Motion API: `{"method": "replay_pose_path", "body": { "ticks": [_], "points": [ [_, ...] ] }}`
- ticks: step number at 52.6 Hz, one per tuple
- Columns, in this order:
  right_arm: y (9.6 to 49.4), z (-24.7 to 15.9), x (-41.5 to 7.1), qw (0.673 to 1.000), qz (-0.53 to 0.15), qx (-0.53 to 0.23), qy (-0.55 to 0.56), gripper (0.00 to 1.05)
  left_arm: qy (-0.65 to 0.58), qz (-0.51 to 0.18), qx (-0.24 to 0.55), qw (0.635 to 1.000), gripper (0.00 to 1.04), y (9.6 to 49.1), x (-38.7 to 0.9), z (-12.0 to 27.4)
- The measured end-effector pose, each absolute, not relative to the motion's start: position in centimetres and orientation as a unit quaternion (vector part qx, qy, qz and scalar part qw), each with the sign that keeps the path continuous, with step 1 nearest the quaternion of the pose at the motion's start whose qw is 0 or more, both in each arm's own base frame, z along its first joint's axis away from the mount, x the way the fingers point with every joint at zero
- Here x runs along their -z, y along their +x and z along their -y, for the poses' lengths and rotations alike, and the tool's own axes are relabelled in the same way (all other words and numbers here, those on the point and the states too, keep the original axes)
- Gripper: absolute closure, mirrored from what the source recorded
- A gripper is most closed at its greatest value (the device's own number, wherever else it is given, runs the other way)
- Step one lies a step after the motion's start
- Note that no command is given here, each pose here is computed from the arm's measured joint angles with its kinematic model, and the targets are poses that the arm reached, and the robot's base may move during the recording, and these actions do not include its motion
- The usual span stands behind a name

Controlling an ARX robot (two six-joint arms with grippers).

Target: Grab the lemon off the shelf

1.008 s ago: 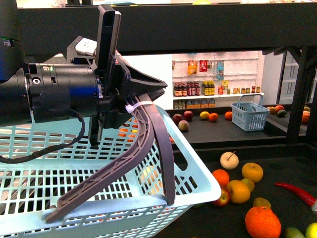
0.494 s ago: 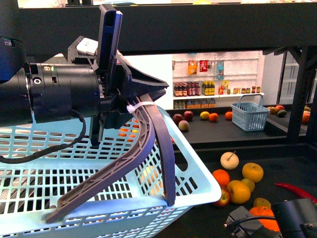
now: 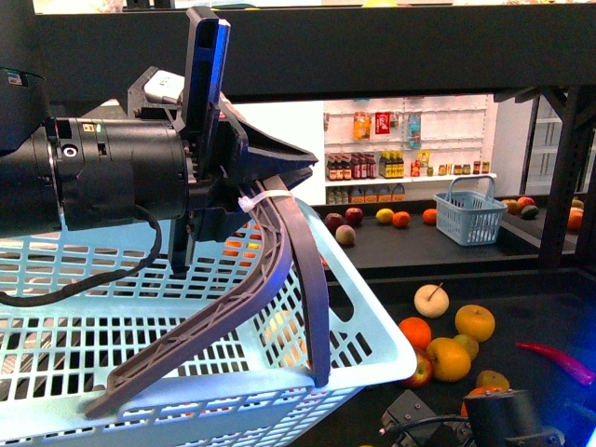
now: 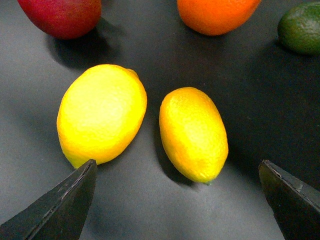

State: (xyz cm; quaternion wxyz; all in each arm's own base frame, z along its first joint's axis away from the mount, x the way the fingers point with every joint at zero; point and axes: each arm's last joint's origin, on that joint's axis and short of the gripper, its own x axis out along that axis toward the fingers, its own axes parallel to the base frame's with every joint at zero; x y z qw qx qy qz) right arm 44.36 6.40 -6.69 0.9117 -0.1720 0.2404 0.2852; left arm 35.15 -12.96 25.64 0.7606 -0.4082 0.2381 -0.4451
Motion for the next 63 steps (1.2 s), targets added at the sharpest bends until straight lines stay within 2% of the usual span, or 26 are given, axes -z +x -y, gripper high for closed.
{"method": "replay_pose_path", "body": {
  "ticks": [14,40,63],
  "points": [
    [45.8,-6.5,9.4,0.909,-0.231,-0.290,-0.190,0.07,-0.408,-0.238,0.445,0.761,0.97,35.1,-25.6,13.0],
    [49.0,-7.2,11.7,0.914,-0.219,-0.276,-0.200,0.07,-0.408,-0.238,0.445,0.761,0.97,35.1,-25.6,13.0],
    [50.5,-7.5,11.6,0.912,-0.223,-0.282,-0.197,0.07,-0.408,-0.238,0.445,0.761,0.97,35.1,-25.6,13.0]
  ]
}}
